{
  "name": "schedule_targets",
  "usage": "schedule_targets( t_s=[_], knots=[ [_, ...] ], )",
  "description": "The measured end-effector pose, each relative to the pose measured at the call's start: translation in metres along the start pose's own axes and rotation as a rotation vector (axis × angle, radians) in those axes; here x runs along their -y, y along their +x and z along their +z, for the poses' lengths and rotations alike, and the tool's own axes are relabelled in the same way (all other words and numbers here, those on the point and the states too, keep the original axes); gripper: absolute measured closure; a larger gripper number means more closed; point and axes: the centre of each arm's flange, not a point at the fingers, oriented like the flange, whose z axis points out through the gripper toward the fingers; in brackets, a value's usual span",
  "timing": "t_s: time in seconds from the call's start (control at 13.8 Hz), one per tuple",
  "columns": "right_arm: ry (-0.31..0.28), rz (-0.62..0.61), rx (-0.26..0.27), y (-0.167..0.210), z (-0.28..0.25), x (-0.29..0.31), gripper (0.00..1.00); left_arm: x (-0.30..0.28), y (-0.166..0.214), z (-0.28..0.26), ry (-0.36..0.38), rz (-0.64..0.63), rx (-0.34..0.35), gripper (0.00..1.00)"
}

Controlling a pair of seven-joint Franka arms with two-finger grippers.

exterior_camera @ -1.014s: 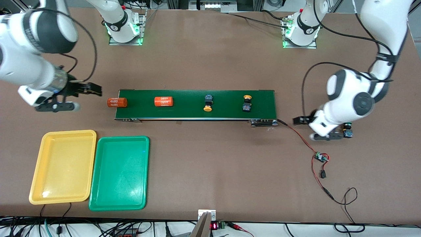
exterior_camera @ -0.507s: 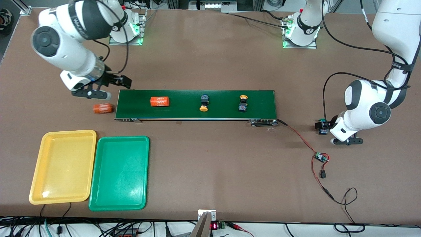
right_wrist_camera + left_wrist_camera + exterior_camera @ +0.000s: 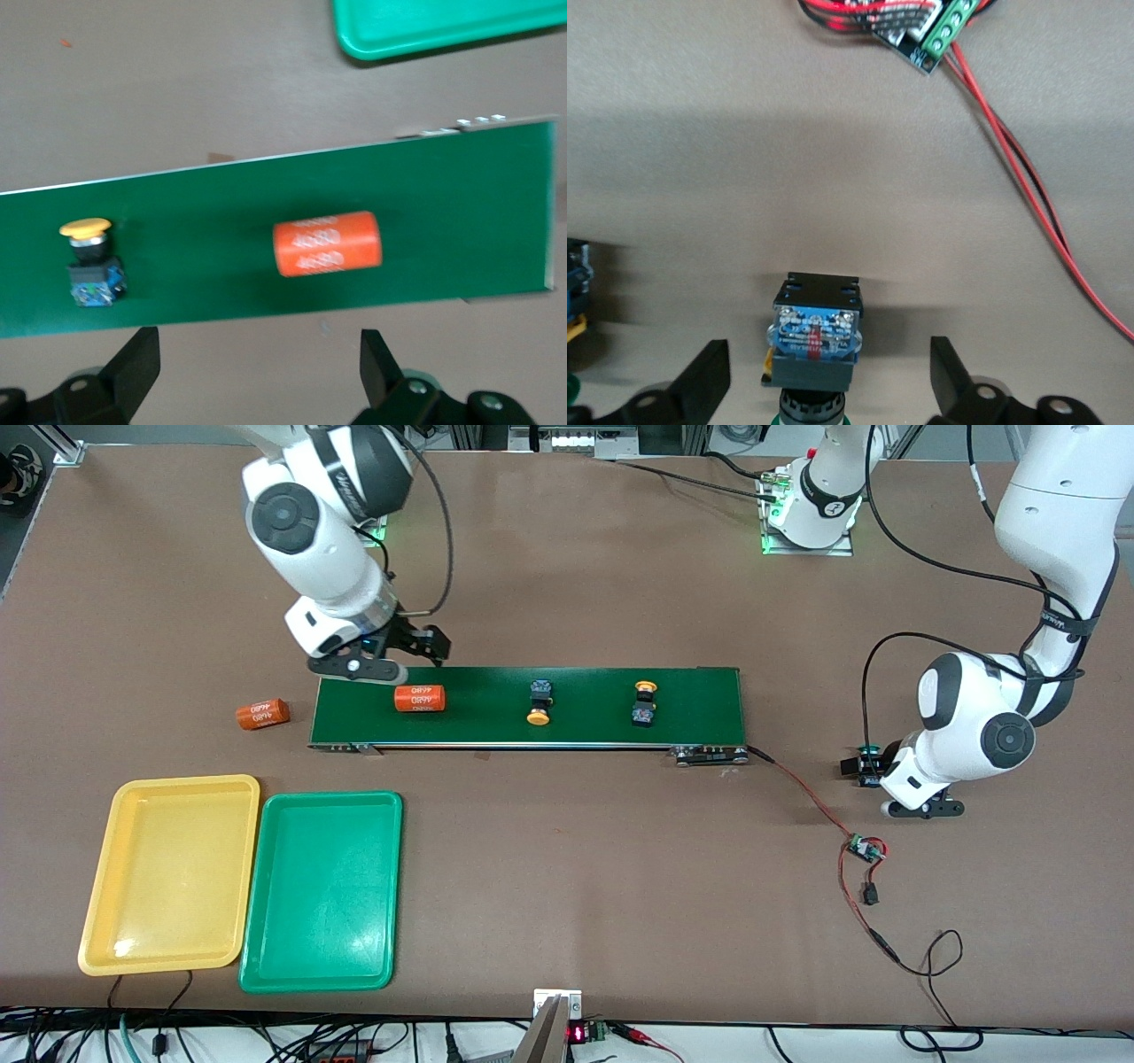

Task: Sort buttons by color to trays
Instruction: 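Release the green button while the right gripper grasps the yellow button, then carry the yellow-capped button with the right gripper into the yellow tray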

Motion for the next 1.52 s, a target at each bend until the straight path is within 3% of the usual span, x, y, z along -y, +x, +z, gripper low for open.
schedule_targets(
  t_s=[0.14,0.29,0.36,0.65,0.94,1.09,1.3,1.52],
  knots=[
    [0.007,-0.014,-0.012,-0.003,0.021,0.017,0.0,0.002,-0.003,0.006,-0.002,-0.004,0.013,0.27],
    [0.013,-0.031,-0.022,-0.011,0.04,0.036,0.0,0.004,-0.003,0.006,0.0,-0.004,0.013,0.53],
    [0.018,-0.026,-0.029,-0.016,0.049,0.046,0.0,0.004,-0.003,0.005,0.0,-0.003,0.011,0.56],
    [0.025,-0.028,-0.036,-0.027,0.07,0.069,0.0,-0.025,-0.003,-0.033,0.007,0.048,0.002,0.56],
    [0.017,-0.041,-0.026,-0.034,0.08,0.08,0.0,-0.115,-0.026,-0.111,0.02,0.186,-0.024,0.56],
    [0.017,-0.025,-0.027,-0.031,0.088,0.085,0.0,-0.178,-0.046,-0.133,-0.015,0.236,-0.036,0.56],
    [0.019,-0.02,-0.031,-0.031,0.111,0.097,0.01,-0.257,-0.077,-0.131,-0.02,0.252,-0.027,0.56],
    [0.014,-0.024,-0.035,-0.031,0.144,0.1,0.05,-0.286,-0.095,-0.118,-0.01,0.223,-0.002,0.56]
  ],
)
